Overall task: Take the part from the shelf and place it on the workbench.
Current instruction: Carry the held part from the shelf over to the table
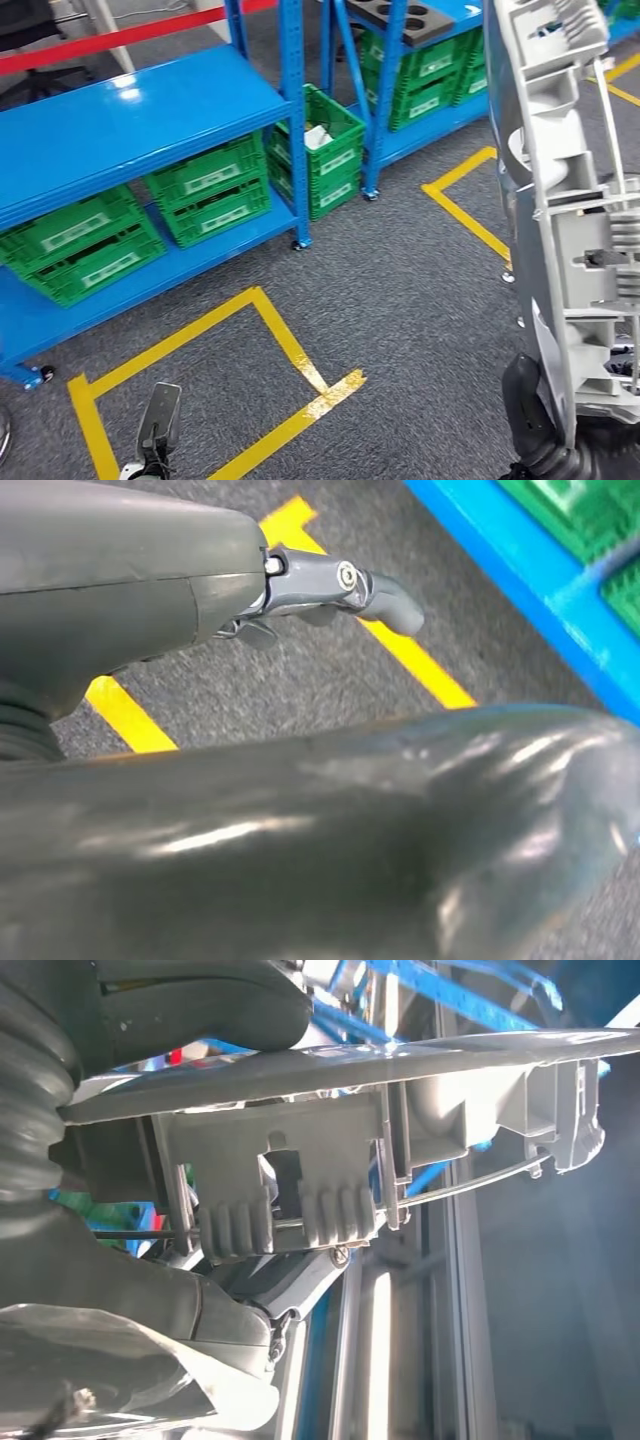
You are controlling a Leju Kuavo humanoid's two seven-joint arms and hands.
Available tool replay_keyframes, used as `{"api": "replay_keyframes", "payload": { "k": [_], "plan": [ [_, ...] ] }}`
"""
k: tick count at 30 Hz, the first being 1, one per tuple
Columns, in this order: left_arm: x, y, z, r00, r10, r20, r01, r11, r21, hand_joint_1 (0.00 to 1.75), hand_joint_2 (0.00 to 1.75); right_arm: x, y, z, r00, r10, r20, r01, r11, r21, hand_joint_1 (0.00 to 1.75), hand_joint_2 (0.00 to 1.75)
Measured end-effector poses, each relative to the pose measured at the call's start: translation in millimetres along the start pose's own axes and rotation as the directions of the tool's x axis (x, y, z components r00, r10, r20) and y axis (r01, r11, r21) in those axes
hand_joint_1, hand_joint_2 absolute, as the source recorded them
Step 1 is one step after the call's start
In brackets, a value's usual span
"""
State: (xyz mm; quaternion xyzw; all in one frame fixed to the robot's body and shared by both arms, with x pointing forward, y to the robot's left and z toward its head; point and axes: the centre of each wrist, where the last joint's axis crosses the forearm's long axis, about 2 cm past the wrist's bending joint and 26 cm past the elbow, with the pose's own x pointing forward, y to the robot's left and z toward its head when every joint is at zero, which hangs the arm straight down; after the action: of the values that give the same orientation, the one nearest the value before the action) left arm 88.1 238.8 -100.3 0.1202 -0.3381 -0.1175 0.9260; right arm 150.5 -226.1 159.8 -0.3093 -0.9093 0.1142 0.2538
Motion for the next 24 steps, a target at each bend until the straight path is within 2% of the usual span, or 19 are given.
{"api": "replay_keyframes", "payload": {
  "k": [17, 24],
  "plan": [
    [-8.7, -0.8, 4.5, 1.0, -0.016, 0.001, 0.016, 1.0, -0.024, 0.0, 0.0, 4.4, 2.9, 1.4, 0.999, -0.031, -0.018, 0.031, 1.0, -0.004, 1.75, 1.75],
    [8.6, -1.8, -3.5, 0.999, -0.017, 0.04, 0.018, 0.999, -0.029, 0.0, 0.0, 3.7, 1.4, 2.7, 0.999, -0.038, -0.03, 0.038, 0.999, -0.013, 1.75, 1.75]
  ]
}}
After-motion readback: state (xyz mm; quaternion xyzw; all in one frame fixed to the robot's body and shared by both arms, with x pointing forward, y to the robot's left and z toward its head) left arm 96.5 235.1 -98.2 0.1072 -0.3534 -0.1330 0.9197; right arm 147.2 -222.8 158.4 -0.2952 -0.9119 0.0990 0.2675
